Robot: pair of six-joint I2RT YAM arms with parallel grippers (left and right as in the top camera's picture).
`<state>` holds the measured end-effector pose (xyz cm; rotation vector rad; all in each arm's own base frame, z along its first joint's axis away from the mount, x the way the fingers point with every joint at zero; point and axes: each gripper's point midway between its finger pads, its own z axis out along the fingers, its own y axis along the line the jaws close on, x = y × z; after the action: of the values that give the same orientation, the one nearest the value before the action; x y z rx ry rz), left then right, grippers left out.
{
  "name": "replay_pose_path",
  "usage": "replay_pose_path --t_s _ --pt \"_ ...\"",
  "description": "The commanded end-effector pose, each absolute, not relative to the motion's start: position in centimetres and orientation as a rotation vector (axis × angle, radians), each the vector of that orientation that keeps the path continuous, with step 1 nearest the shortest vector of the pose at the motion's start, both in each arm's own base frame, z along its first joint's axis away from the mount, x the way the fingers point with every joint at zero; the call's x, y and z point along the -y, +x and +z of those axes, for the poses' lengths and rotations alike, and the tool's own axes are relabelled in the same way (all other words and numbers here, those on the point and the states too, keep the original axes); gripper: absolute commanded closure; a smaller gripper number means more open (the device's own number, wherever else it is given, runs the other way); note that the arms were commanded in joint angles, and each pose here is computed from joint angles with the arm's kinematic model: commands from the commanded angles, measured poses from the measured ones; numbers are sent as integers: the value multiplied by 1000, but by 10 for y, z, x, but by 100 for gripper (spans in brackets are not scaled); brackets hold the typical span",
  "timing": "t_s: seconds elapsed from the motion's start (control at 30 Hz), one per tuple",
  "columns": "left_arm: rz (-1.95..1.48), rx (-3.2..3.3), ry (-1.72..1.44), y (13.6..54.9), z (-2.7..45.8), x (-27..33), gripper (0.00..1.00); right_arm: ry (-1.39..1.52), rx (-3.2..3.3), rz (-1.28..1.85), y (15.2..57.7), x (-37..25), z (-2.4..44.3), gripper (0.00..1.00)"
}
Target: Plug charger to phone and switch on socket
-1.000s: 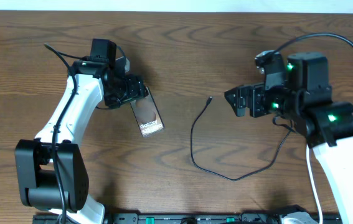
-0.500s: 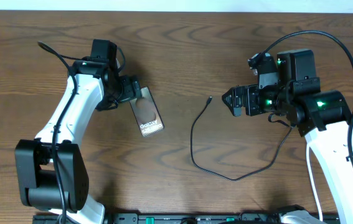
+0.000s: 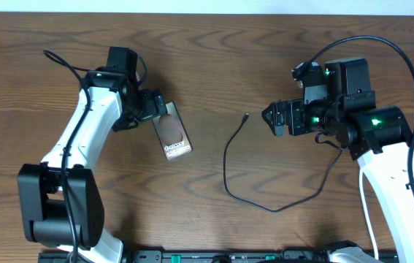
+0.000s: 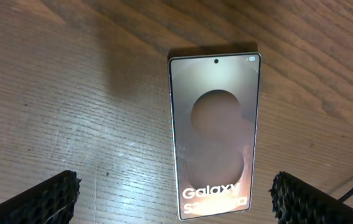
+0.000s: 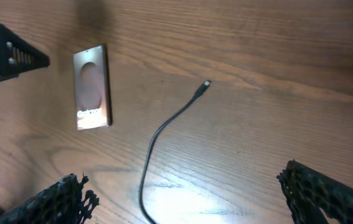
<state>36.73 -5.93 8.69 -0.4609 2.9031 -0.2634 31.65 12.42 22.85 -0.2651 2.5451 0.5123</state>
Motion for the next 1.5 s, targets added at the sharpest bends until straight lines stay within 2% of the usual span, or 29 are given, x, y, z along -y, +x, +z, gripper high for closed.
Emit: replay_pose_path --t_s 0.0,0.1,0.43,0.8,0.93,1.13,1.37,1.47 --pt "-229 -2897 -486 365 89 68 2 -270 -2522 475 321 -120 236 1" --pt "-112 -2886 -567 361 80 68 2 -267 -2523 476 321 -120 236 1" --pt "-61 -2985 -440 359 31 104 2 -267 -2523 476 321 -120 236 1" --pt "23 -3035 -446 362 -15 100 2 -267 -2524 476 321 -120 236 1" --pt "31 -3050 -401 360 -18 100 1 -267 -2524 476 321 -120 236 1" --pt "49 -3077 -34 360 -17 99 9 -267 -2527 476 320 -120 235 1" --pt "57 -3094 -224 354 -18 97 11 -267 -2528 476 320 -120 235 1" --pt "54 -3088 -226 355 -18 98 16 -268 -2528 476 320 -121 235 1"
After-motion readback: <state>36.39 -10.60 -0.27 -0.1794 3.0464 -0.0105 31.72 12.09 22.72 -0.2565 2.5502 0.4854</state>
